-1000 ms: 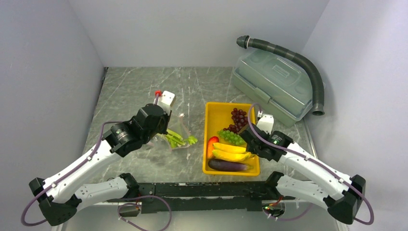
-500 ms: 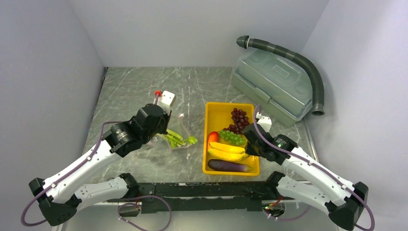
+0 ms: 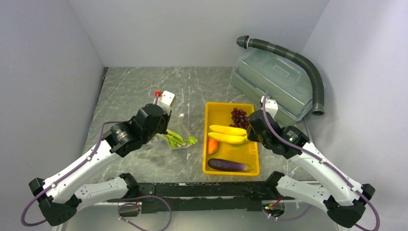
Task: Place the food in the zip-top bag and seal the zipper
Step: Pick up the fake fruit from the bin, then place the fake fruit in the bin.
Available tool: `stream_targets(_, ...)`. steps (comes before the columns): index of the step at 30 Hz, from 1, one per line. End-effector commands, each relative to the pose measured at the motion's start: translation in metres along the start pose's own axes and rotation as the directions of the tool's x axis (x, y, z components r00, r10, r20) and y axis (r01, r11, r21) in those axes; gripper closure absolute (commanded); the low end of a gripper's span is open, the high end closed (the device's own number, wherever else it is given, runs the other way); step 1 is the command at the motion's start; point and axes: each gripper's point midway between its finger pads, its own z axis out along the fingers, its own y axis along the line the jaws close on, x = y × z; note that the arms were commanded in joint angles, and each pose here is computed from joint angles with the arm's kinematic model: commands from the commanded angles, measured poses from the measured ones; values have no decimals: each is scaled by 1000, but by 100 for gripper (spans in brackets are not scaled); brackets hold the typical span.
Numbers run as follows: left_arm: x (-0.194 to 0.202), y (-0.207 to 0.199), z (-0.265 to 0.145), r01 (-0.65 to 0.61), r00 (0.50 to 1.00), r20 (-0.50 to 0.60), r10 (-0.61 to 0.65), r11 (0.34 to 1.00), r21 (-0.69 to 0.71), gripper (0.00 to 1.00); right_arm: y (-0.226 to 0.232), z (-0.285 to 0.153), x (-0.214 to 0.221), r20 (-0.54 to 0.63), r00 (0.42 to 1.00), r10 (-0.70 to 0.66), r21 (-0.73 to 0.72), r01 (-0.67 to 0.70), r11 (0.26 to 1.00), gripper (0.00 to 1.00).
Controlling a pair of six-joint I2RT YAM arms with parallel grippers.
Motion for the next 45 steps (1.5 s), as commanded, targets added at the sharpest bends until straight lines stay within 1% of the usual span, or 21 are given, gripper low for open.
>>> stream_targets(1,-16,-1,-4,11,998,62,-12,1000,17,100,3,-8,-45,129,991,-40,41,35,999,100)
stream_targets(6,-16,0,-5,13,998,68,-14,1000,16,100,13,3,-74,198,978,-70,66,58,996,100)
stream_targets(10,-16,0,-5,13,998,66,-14,1000,15,100,24,21,-95,230,971,-62,43,53,998,100)
stream_targets(15,-16,-1,-4,12,998,64,-13,1000,17,100,38,50,-108,217,973,-80,35,74,997,100)
stream_targets(20,-16,0,-5,13,998,66,-14,1000,15,100,50,82,-111,183,980,-78,11,78,997,100)
stream_targets(29,-16,0,-4,12,998,66,-13,1000,13,100,64,127,-101,112,992,-60,-34,64,997,100)
stream_targets(33,-15,0,-3,12,998,62,-13,1000,12,100,64,141,-94,84,995,-61,-29,64,998,100)
stream_targets(35,-15,0,-3,11,998,61,-12,1000,12,100,63,144,-93,82,995,-65,-20,66,998,88)
stream_targets(37,-14,-1,-2,11,998,59,-12,1000,12,100,62,144,-92,80,995,-68,-17,69,997,79)
stream_targets(38,-15,-1,-2,11,998,59,-12,1000,12,100,62,144,-92,77,995,-69,-19,70,997,71)
stream_targets(41,-14,0,-2,9,998,58,-10,1000,9,100,63,139,-92,84,994,-64,-34,67,997,59)
stream_targets(43,-14,0,-2,8,998,57,-8,1000,10,100,63,134,-93,92,994,-61,-45,66,997,50)
stream_targets(45,-14,-1,-1,7,999,54,-8,1000,10,100,63,130,-94,95,994,-58,-54,63,997,44)
